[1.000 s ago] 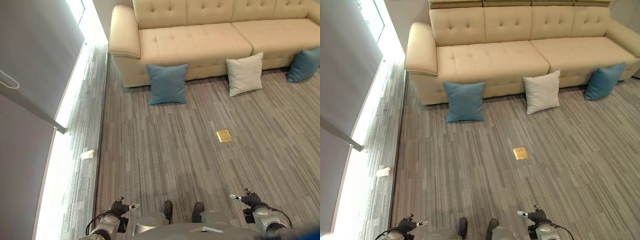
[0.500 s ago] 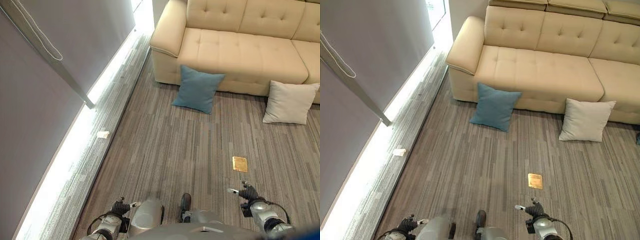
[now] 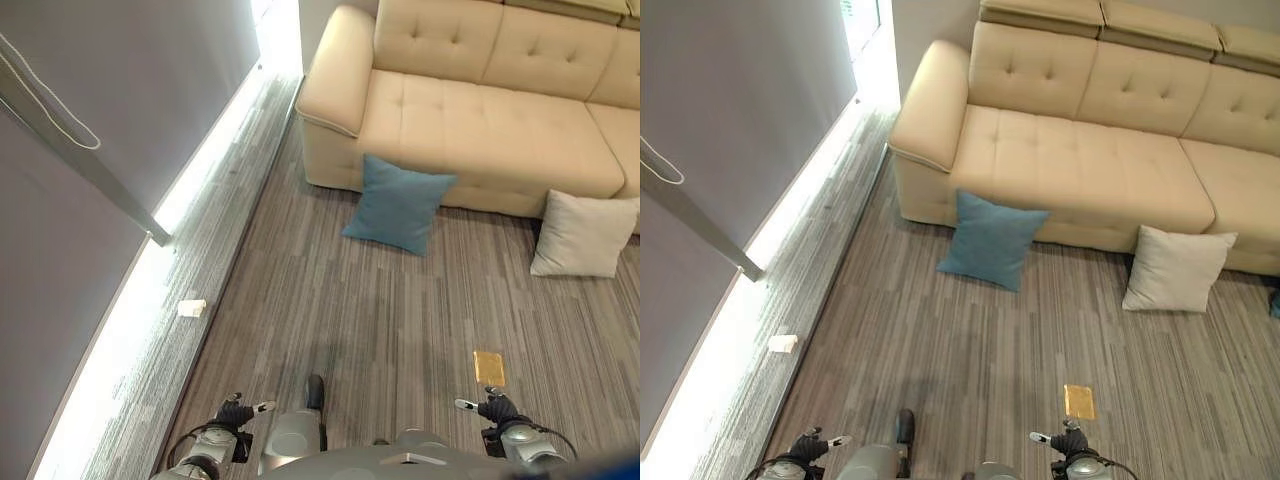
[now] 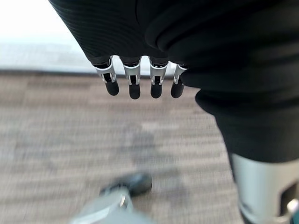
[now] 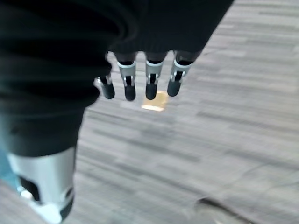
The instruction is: Pick up all the scattered cushions and arrange them neatly on the sofa.
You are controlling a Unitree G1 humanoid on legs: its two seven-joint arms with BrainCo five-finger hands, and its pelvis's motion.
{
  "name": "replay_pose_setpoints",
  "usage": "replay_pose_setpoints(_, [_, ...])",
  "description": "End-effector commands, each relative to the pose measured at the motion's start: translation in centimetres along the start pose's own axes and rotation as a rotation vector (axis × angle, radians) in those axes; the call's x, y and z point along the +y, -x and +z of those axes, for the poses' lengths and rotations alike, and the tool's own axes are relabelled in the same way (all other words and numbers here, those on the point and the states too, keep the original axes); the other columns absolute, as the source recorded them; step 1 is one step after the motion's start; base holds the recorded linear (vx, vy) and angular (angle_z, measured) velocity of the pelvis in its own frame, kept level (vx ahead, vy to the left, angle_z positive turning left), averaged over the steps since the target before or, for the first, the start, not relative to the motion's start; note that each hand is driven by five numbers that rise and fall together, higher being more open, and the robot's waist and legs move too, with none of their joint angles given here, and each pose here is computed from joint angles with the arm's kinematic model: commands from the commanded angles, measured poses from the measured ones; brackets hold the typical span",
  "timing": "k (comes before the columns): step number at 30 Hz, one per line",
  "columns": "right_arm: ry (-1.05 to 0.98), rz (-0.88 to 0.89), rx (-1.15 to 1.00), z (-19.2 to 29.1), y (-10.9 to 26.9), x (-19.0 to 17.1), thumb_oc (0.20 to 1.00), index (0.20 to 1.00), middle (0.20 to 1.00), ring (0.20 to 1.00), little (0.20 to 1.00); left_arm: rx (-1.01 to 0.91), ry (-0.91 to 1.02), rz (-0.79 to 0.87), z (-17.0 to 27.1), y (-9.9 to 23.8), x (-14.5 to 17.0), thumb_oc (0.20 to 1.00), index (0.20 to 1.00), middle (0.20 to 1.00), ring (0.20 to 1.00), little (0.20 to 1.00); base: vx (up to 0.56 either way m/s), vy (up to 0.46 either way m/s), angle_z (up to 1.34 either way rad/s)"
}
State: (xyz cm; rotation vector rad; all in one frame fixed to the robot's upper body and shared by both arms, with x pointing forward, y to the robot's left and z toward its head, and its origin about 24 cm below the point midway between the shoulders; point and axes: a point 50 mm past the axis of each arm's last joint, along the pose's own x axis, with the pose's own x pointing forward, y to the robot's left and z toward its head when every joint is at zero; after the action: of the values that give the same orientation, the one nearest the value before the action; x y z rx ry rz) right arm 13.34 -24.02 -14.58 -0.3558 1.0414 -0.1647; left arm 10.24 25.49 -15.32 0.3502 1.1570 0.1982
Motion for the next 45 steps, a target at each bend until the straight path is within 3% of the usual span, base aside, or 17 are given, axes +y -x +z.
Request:
replay_pose_setpoints(1, [0.028,-0.048,-0.046,1.3,-0.3,-1.8,1.0,1.0,1.0,1.0,1.0,-0.011,-0.044,0.008,0.0,0.0,0.3,1.0,1.0,1.0,1.0,1.0,0.38,0.008,0.02])
replay_pose_setpoints(16, [0.022,-0.072,-0.064,1.8,-0.4,-2.9,1.0,1.0,1.0,1.0,1.0,-0.075,-0.063,-0.066,2.2,0.0,-2.1,1.0,1.0,1.0,1.0,1.0,0.32,-0.238,-0.08])
replay_pose_setpoints(23, [0.031,-0.077,-0.061,1.7,-0.4,-2.9,1.0,1.0,1.0,1.0,1.0,-0.066,-0.047,-0.053,1.9,-0.1,-1.7,1.0,1.0,1.0,1.0,1.0,0.18,0.005,-0.12])
replay_pose_setpoints(30, [0.048,-0.037,-0.064,1.7,-0.4,-1.9,1.0,1.0,1.0,1.0,1.0,0.03,-0.025,-0.043,-1.0,0.3,-1.2,1.0,1.0,1.0,1.0,1.0,0.2,0.104,-0.34])
replay_pose_setpoints(45, [0.045,-0.046,-0.109,3.6,-0.6,-2.2,1.0,1.0,1.0,1.0,1.0,0.005,-0.023,-0.026,-0.1,0.1,-0.7,1.0,1.0,1.0,1.0,1.0,0.14,-0.031,-0.16])
